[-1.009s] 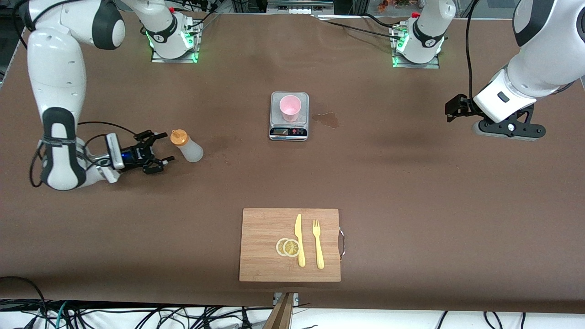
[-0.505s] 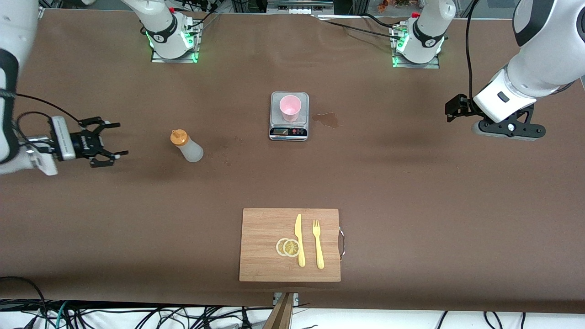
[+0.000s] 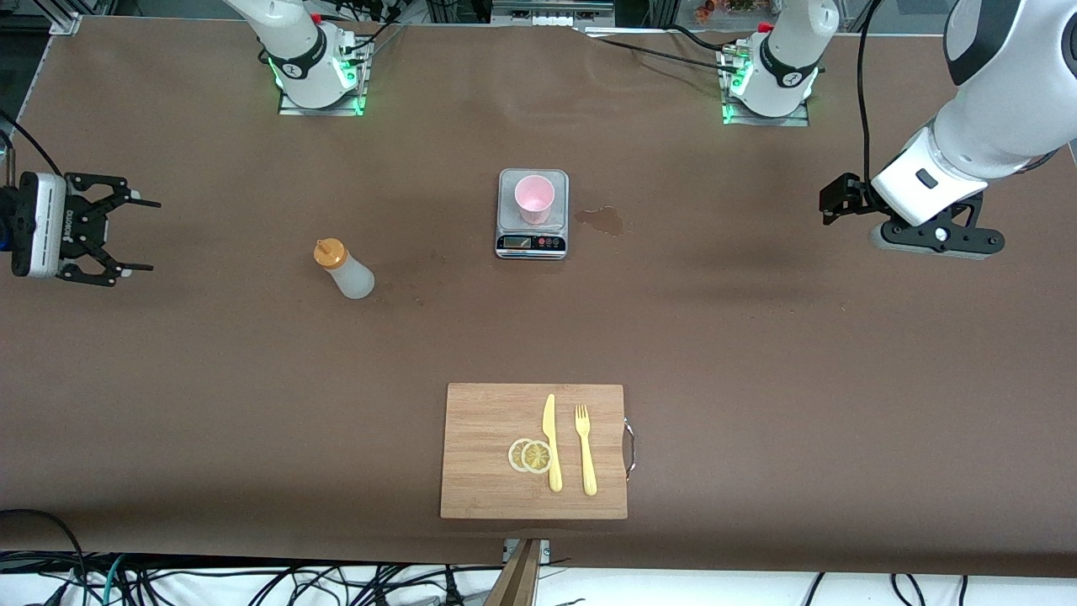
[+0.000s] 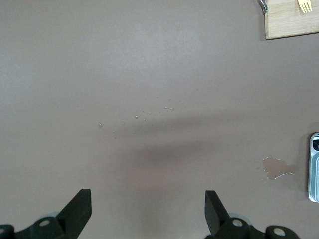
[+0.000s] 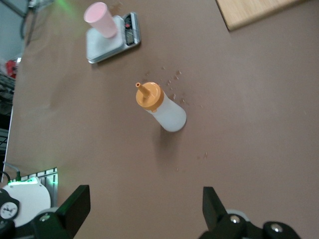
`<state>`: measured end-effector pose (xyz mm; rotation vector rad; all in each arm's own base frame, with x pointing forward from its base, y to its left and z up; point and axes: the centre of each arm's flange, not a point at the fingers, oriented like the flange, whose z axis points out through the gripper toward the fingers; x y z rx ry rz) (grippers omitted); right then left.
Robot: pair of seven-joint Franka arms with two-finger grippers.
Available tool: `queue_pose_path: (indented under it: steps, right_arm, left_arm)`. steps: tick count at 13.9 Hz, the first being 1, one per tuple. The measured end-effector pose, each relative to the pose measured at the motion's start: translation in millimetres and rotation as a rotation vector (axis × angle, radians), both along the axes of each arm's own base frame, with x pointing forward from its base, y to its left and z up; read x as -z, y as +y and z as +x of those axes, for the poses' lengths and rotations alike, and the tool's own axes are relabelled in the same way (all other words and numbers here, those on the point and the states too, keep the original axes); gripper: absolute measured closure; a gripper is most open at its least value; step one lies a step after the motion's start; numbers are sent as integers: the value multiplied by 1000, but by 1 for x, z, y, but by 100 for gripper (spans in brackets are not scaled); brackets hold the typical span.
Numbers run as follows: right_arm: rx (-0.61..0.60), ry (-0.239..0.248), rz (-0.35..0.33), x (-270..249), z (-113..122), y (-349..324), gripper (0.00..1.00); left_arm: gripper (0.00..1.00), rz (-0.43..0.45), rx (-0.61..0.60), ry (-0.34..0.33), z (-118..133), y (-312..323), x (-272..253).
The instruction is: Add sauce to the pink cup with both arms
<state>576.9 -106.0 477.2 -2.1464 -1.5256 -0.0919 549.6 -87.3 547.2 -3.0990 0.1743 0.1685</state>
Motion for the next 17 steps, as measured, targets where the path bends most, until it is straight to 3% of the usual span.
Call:
queue_pose_path:
  steps: [4, 8, 14, 17]
  right_arm:
    - [240, 61, -214, -51, -13, 29, 0]
    - [455, 80, -377, -88, -24, 52, 0]
    - [718, 109, -486, -113, -23, 76, 0]
    - [765, 84, -518, -126, -22, 84, 0]
  left_arm:
    - [0, 0, 0, 0, 0, 0, 0]
    - [0, 0, 0, 0, 0, 0, 0]
    - [0, 0, 0, 0, 0, 0, 0]
    - [0, 0, 0, 0, 0, 0, 0]
